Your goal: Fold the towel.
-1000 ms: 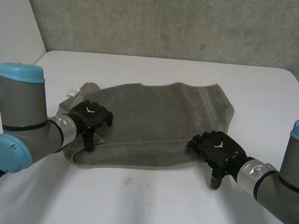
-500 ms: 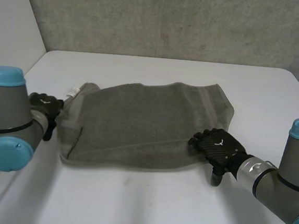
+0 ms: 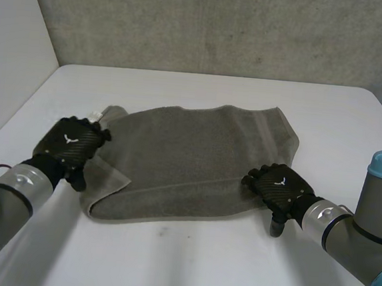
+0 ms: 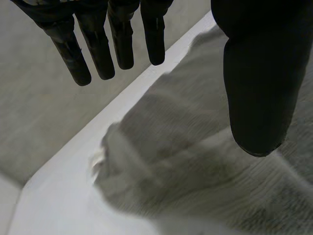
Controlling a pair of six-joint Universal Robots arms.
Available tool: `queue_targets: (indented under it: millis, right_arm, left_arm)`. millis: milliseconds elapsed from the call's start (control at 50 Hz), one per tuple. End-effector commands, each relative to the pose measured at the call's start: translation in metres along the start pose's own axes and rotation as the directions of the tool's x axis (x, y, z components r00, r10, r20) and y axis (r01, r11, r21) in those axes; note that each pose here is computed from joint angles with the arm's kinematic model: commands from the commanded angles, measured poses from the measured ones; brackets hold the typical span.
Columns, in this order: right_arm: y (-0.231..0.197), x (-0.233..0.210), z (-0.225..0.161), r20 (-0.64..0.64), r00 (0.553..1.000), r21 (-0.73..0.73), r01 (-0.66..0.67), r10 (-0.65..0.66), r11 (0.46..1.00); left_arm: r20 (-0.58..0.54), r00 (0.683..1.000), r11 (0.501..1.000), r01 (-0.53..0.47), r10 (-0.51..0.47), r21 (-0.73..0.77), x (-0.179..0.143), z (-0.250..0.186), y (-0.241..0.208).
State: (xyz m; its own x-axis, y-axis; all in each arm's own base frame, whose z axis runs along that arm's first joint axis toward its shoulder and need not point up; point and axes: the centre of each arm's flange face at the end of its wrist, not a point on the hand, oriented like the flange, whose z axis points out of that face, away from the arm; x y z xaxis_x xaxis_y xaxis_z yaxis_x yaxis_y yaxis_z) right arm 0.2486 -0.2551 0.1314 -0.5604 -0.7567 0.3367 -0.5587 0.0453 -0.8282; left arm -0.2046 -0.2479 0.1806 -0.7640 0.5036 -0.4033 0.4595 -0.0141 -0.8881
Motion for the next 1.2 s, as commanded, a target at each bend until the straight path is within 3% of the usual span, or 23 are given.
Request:
queue_targets:
  millis: [20, 100, 200, 260, 300, 400, 840, 1200]
  right_arm:
    - [0.0, 0.0, 0.0, 0.0, 1.0, -0.001, 0.0, 0.0, 1.0]
    - [0.0, -0.001, -0.001, 0.001, 1.0, -0.002, -0.001, 0.001, 1.0]
    - [0.002, -0.002, -0.001, 0.004, 1.0, -0.006, -0.003, 0.003, 1.0]
    - [0.002, -0.002, -0.001, 0.004, 1.0, -0.006, -0.003, 0.003, 1.0]
    - [0.002, -0.002, -0.001, 0.004, 1.0, -0.006, -0.003, 0.003, 1.0]
    - [0.002, -0.001, 0.0, 0.004, 1.0, -0.005, -0.003, 0.003, 1.0]
    - [0.004, -0.002, 0.001, 0.008, 1.0, -0.011, -0.004, 0.004, 1.0]
    - [0.004, -0.002, 0.002, 0.008, 1.0, -0.011, -0.004, 0.004, 1.0]
  left_arm:
    - [-0.133, 0.982, 0.987, -0.121, 0.134, 0.107, -0.003, -0.001, -0.003]
    - [-0.166, 0.963, 0.976, -0.197, 0.211, 0.098, 0.0, 0.003, 0.005]
    - [-0.254, 0.907, 0.94, -0.341, 0.336, 0.027, 0.005, 0.005, 0.027]
    - [-0.29, 0.886, 0.928, -0.372, 0.361, 0.019, 0.009, 0.004, 0.032]
    - [-0.35, 0.846, 0.906, -0.423, 0.402, 0.02, 0.014, 0.0, 0.039]
    - [-0.409, 0.807, 0.893, -0.447, 0.426, 0.048, 0.017, -0.007, 0.045]
    - [-0.444, 0.798, 0.904, -0.421, 0.408, 0.075, 0.025, -0.008, 0.056]
    - [-0.289, 0.808, 0.853, -0.517, 0.514, 0.072, 0.008, 0.016, 0.071]
